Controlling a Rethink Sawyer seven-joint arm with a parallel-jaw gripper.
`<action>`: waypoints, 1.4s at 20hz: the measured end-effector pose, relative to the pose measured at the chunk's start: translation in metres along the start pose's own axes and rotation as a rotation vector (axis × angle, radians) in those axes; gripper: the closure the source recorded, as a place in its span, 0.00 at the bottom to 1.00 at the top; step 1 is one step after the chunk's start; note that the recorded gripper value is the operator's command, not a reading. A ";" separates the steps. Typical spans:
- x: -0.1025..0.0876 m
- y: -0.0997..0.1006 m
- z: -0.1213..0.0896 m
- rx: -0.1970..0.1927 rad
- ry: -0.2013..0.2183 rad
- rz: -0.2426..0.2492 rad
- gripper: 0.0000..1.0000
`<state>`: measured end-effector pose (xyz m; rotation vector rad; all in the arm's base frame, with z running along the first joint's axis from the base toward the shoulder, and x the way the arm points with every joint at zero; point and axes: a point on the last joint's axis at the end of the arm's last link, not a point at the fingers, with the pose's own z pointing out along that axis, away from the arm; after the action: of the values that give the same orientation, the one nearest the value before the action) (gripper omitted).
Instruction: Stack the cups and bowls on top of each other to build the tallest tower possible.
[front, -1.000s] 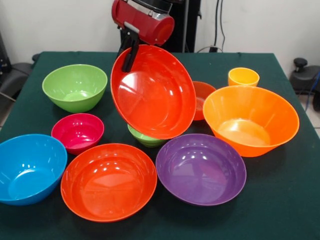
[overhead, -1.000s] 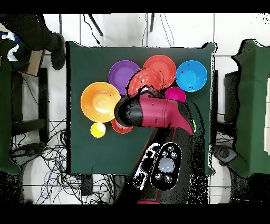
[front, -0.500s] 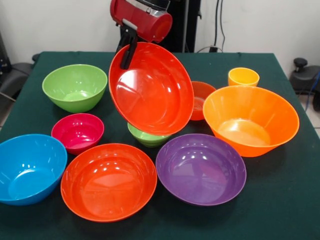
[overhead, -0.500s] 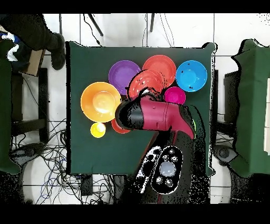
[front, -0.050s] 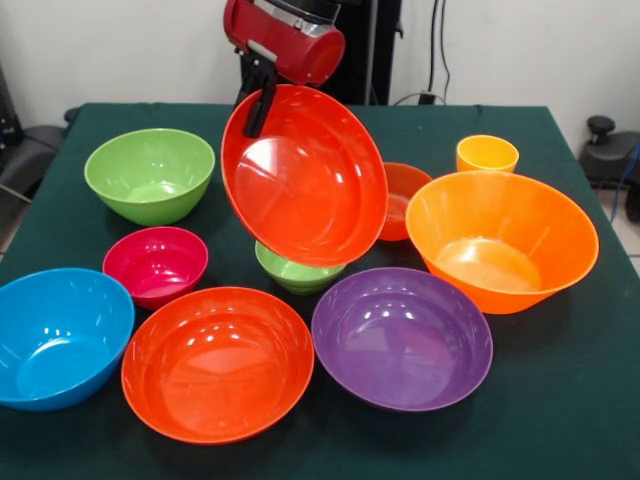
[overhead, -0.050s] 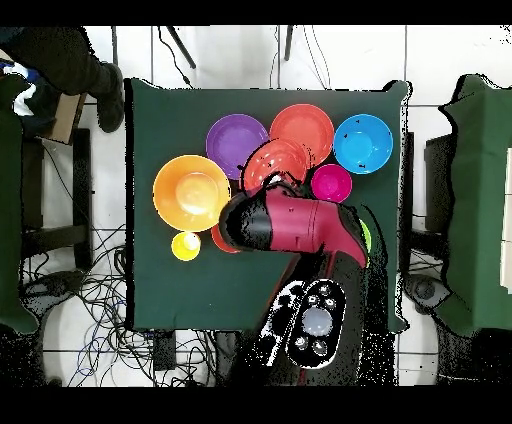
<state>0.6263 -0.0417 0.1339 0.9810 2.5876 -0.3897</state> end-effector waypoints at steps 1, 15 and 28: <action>0.002 -0.001 0.000 -0.001 0.001 -0.001 1.00; 0.044 -0.006 0.012 -0.037 -0.040 -0.043 1.00; 0.063 -0.011 0.034 -0.033 -0.056 -0.068 1.00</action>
<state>0.5827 -0.0252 0.0789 0.8613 2.5738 -0.3852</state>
